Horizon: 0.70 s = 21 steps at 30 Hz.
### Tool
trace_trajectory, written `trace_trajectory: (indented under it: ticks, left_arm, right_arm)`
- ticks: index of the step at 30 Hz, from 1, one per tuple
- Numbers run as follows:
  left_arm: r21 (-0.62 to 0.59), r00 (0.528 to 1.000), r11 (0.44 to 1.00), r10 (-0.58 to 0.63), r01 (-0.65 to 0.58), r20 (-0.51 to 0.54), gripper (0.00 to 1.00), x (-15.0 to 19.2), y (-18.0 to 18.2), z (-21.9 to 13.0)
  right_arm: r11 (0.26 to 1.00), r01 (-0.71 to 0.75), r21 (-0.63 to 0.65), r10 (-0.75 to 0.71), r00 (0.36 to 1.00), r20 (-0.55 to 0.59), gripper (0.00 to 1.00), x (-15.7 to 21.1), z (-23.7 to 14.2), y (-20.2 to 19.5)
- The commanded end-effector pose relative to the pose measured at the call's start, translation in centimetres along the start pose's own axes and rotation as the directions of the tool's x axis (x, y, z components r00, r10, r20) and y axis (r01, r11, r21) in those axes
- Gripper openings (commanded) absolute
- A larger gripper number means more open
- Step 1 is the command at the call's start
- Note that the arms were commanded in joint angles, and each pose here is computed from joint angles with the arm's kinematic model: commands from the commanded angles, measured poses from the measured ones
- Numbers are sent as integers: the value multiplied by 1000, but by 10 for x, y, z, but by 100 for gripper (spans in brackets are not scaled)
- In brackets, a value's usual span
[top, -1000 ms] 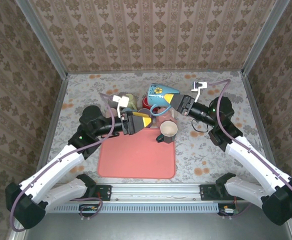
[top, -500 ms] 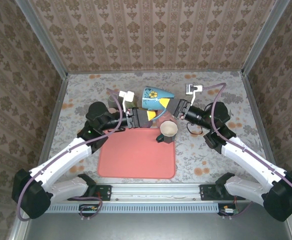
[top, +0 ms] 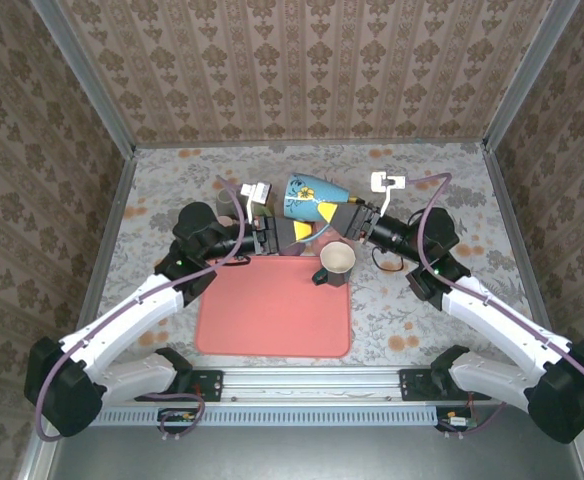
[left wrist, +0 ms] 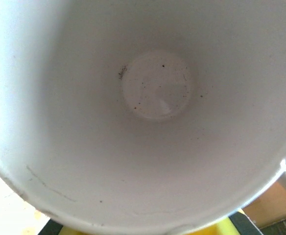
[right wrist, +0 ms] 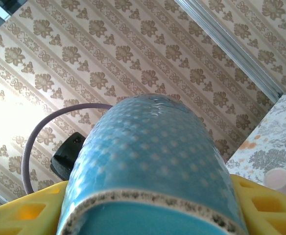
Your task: Turn the mug right side up
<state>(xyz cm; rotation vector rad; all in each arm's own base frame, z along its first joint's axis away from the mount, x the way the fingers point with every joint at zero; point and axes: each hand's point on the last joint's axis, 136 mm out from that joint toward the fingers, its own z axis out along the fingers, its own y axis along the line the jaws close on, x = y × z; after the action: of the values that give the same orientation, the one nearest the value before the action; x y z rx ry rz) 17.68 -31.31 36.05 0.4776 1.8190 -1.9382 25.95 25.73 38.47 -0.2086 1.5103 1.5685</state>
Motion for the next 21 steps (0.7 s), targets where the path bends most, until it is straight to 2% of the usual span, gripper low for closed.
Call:
trace_trajectory:
  ticks: [1,4,9,13,16,19,21]
  left_arm:
    - [6,976,977,213,-214,35,1,-12,-26,-7]
    - [-59,966,965,258,-257,14,0,-8,-25,-16]
    - [-260,932,896,360,-359,-48,0,2,-10,-41]
    - [-473,906,775,386,-420,-172,0,17,24,-71]
    - [-605,887,649,365,-461,-284,0,31,57,-92]
    - [-692,868,524,317,-497,-383,0,44,87,-107]
    - [-715,856,471,280,-517,-435,0,53,104,-108]
  right_arm:
    - [999,-32,-9,32,999,9,82,-1,-4,12]
    - [999,9,41,-10,1000,25,98,-3,-11,9]
    - [983,107,147,-108,994,0,100,-1,-27,3]
    - [948,196,251,-193,981,-34,100,-1,-48,-7]
    - [915,261,307,-251,965,-74,100,1,-61,-9]
    - [889,314,334,-294,950,-110,100,2,-69,-8]
    - [873,334,354,-306,942,-134,100,3,-74,-10]
